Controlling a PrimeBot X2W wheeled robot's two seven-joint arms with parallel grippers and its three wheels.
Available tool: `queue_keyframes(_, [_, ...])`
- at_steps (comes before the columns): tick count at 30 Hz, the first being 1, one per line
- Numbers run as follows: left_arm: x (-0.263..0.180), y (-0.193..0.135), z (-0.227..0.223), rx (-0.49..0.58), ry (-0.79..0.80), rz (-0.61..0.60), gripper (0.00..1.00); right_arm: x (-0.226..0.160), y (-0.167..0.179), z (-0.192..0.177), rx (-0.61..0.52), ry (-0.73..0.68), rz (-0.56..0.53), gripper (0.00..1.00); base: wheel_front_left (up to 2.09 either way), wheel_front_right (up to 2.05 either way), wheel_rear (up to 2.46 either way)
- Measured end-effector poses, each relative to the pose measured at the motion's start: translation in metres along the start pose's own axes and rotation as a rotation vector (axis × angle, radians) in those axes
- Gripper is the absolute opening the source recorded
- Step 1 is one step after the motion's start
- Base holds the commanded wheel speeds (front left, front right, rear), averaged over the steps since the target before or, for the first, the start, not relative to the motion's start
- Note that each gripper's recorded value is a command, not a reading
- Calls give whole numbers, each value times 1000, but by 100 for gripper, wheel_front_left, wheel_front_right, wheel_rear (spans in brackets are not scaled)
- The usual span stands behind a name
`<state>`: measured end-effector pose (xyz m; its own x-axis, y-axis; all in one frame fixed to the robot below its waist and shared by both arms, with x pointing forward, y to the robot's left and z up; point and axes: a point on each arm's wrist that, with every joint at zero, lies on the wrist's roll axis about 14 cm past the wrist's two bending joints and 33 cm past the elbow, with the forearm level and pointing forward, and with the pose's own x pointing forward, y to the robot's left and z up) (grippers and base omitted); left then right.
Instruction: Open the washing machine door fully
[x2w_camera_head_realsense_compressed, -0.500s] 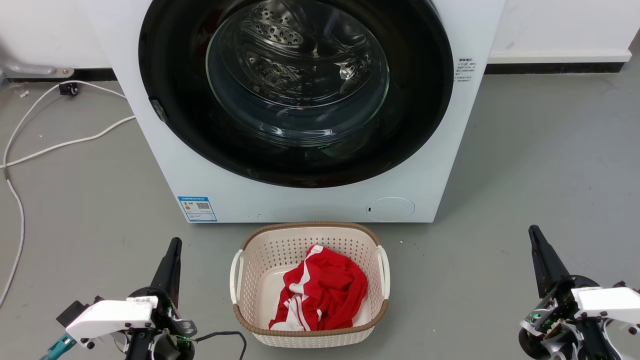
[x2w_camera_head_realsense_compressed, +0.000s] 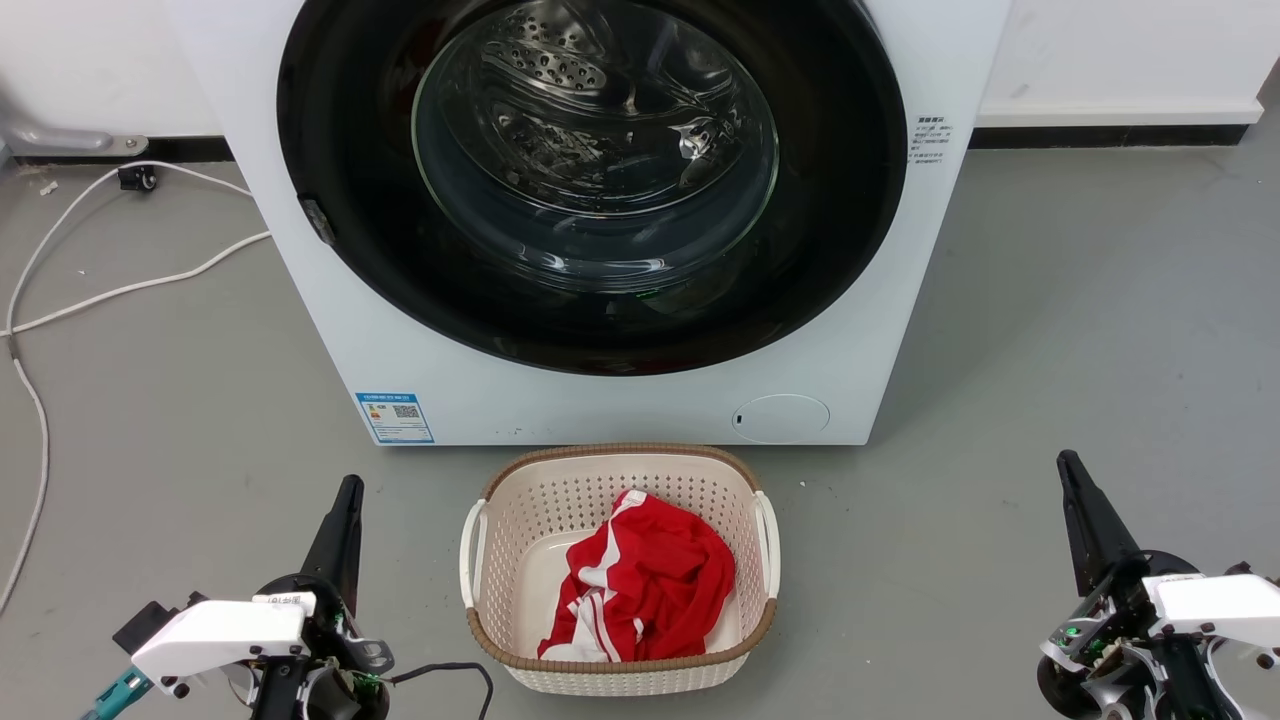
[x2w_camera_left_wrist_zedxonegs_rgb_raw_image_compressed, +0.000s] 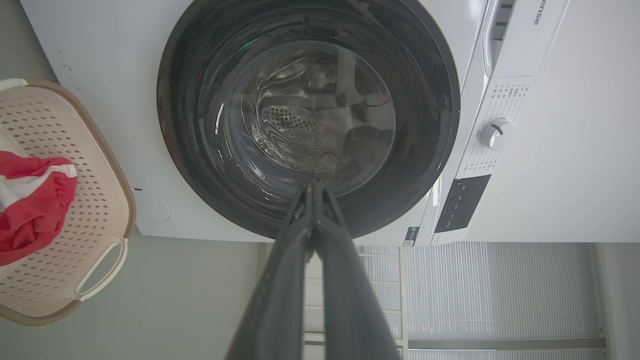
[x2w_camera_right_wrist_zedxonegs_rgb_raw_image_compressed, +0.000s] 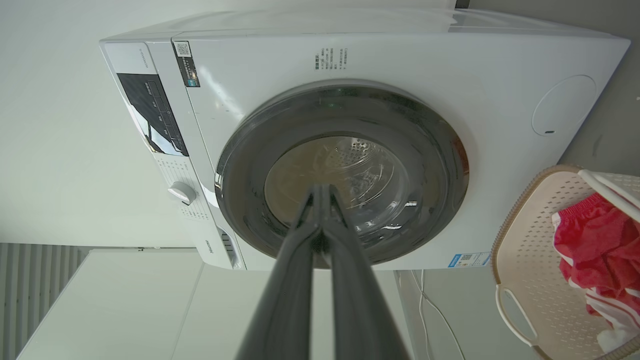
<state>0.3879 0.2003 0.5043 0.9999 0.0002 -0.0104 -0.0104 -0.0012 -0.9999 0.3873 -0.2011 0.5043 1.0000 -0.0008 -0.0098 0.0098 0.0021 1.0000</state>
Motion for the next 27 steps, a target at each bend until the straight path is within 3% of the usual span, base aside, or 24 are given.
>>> queue_keyframes(27, [0, 0, 0, 0, 0, 0, 0, 0, 0, 0, 0, -1, 0, 0, 0, 0, 0])
